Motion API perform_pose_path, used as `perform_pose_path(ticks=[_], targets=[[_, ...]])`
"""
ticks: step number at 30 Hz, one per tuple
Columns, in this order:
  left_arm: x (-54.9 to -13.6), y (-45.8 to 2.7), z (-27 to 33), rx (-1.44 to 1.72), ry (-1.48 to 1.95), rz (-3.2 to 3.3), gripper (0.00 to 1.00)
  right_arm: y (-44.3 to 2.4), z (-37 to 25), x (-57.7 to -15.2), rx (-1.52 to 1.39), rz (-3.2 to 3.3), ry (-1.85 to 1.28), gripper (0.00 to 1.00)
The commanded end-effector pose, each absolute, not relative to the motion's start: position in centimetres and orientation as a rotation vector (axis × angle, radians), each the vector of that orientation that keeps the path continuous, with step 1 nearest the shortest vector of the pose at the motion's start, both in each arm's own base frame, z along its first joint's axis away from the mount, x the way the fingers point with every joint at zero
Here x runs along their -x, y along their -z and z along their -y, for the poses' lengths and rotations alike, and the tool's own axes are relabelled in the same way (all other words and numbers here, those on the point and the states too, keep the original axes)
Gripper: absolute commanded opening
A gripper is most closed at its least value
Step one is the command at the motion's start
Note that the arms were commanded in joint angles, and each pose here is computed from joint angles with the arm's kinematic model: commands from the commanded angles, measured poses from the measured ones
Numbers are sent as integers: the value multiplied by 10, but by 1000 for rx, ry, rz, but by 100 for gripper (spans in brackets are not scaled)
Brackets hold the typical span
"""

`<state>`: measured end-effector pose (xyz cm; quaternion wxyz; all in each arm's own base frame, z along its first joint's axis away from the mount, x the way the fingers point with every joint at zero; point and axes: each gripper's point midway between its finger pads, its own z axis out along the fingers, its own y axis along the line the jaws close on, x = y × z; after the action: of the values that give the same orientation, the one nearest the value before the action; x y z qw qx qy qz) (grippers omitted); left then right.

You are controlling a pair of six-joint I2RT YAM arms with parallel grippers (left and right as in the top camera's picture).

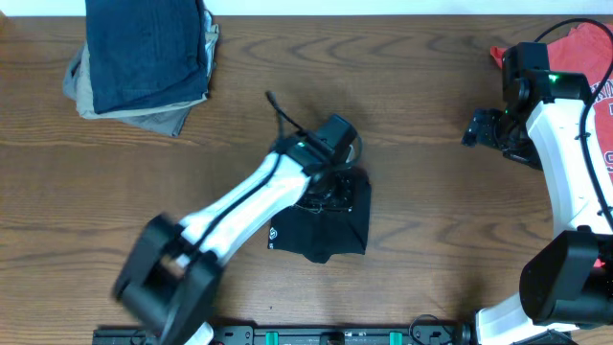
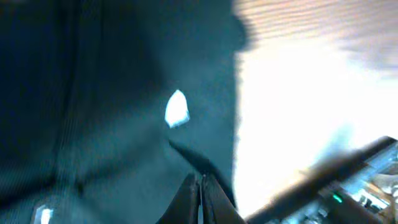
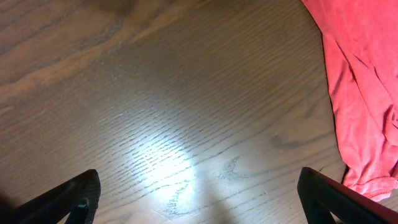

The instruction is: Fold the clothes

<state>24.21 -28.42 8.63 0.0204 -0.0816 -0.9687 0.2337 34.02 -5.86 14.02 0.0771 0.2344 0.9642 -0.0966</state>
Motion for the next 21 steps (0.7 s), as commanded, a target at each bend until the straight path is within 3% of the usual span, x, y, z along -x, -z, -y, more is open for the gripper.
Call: perform_pose_path(ticks=[1, 10, 21], targets=[[-241, -108, 281, 281, -754, 3032, 6, -144, 63, -341, -701, -2878, 297, 99], [-195, -63, 274, 214, -559, 2904, 7, -144, 63, -341, -702, -2878, 297, 99], [-173, -10, 296, 236, -521, 2867, 12, -144, 63, -341, -701, -2878, 297, 99]])
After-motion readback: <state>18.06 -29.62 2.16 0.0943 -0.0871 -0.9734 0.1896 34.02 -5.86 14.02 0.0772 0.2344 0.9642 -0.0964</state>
